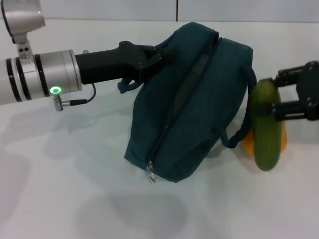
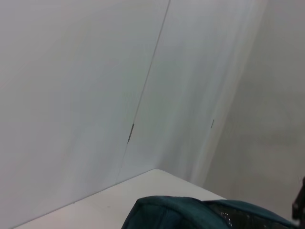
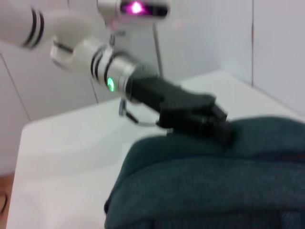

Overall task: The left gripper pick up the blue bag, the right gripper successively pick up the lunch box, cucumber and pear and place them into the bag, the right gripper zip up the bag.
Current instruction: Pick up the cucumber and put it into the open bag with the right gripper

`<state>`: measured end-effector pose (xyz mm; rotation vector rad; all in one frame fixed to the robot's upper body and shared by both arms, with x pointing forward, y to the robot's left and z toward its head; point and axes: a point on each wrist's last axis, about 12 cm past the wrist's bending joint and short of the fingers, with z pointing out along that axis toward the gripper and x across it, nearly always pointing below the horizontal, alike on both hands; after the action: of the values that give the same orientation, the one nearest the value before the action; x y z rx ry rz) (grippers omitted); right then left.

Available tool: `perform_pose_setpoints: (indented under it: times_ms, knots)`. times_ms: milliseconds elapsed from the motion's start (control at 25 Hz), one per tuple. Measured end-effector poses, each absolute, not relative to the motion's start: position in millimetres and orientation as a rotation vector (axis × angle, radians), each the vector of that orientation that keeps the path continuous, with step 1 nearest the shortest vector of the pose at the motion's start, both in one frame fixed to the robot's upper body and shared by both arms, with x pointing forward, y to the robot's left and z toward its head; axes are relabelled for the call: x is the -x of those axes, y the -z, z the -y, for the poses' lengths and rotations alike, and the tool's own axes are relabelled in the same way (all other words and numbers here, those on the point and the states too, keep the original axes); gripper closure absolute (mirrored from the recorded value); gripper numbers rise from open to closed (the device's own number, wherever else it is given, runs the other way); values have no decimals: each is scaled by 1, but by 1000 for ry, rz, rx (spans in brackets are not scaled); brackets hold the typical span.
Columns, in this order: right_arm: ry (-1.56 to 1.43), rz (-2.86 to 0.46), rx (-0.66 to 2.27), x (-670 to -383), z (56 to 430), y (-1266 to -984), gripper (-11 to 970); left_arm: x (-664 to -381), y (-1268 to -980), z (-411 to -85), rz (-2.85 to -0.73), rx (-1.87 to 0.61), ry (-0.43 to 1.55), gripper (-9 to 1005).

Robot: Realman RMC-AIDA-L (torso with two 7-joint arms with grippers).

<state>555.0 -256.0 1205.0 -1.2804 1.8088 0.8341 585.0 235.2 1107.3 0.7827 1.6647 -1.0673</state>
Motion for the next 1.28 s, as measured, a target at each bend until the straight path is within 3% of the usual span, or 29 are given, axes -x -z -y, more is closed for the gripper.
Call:
perform_pose_setpoints:
  times_ms: [680,960,1280]
  knots:
    - [-1076,-1272,963,-544,296,-1234,393,-583,-1107,-239,-1618,-792,1030,955]
    - [-1183,-1144,877,-570,270,-1235,393,-586,-1110,-235,-1602,-814,1028,955]
    - [-1217,-1225,943,-593,231,-1222,393,-587,-1111,-228,-1575,-835,1039,955]
